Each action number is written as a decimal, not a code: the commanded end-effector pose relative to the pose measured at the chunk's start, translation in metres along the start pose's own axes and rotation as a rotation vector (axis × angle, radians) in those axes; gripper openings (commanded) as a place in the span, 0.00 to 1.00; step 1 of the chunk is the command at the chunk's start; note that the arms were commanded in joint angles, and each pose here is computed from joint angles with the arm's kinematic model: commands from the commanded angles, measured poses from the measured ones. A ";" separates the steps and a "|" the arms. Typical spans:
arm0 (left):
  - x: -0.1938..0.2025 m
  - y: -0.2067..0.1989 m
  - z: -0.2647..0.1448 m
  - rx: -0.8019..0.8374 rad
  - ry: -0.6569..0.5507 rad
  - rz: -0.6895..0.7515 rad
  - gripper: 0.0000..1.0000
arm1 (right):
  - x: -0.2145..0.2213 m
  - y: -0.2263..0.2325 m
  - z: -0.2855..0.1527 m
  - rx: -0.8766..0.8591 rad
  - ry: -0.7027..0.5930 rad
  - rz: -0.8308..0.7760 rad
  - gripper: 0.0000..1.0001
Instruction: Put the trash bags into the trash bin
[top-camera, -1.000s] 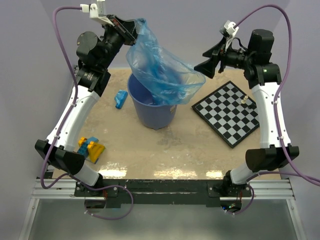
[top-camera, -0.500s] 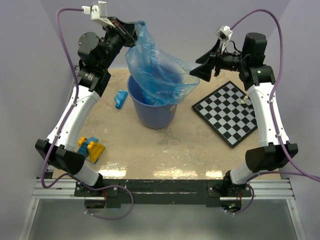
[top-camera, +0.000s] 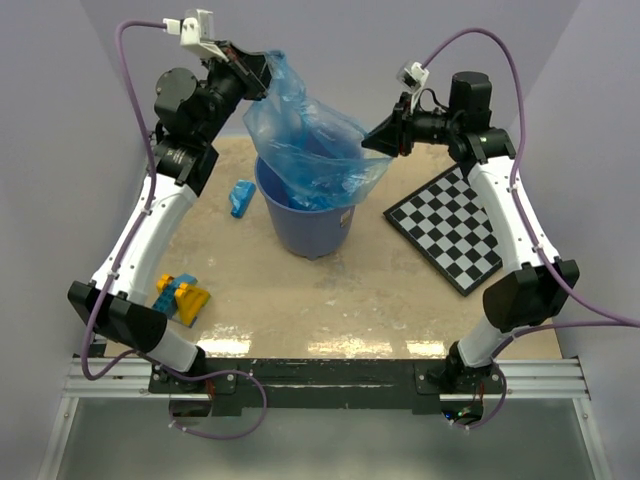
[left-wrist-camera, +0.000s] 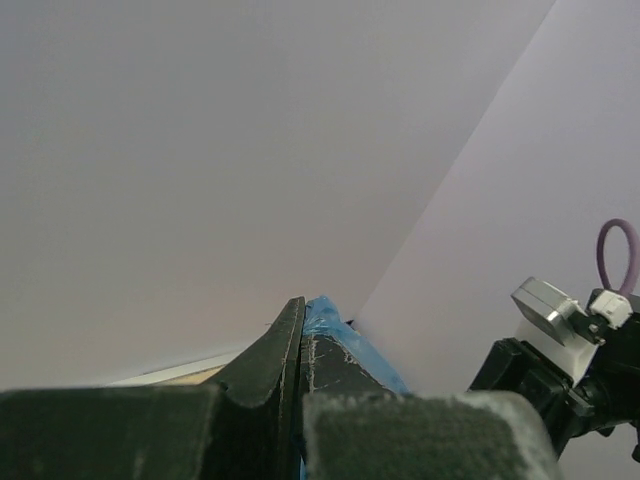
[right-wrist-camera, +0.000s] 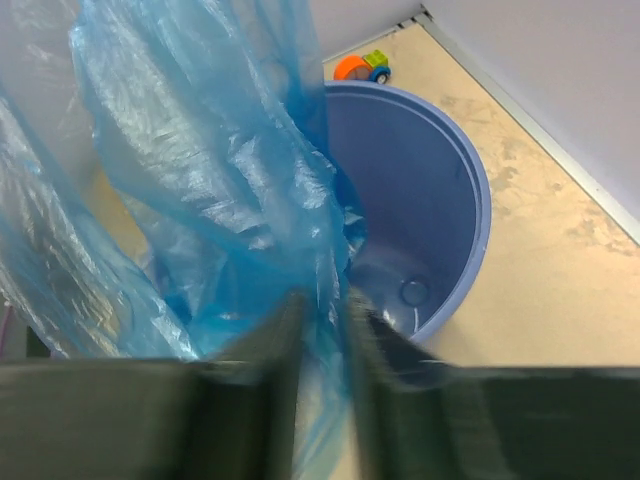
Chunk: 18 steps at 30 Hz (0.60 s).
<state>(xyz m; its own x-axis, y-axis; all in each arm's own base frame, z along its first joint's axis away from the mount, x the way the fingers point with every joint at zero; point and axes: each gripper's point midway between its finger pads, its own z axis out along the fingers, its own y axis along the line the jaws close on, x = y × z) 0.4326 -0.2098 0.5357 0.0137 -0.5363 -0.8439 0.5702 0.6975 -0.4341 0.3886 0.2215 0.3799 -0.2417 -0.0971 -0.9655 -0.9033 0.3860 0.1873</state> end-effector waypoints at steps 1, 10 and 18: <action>-0.021 0.027 -0.021 -0.109 -0.023 0.128 0.00 | -0.019 0.001 -0.003 0.012 -0.046 -0.050 0.08; 0.043 0.140 -0.041 -0.299 0.125 0.485 0.00 | -0.023 -0.068 0.028 0.215 -0.130 0.023 0.06; 0.110 0.217 -0.030 -0.403 0.270 0.525 0.00 | 0.004 -0.141 0.061 0.321 -0.081 0.047 0.02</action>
<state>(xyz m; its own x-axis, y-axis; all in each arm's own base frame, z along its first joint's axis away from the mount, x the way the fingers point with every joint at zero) 0.5140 -0.1186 0.3472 -0.0722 -0.0441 -0.9964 0.2419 0.9684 -0.0604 0.5109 0.2281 0.3314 -0.2878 -0.0078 -0.9577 -0.7692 0.5976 0.2263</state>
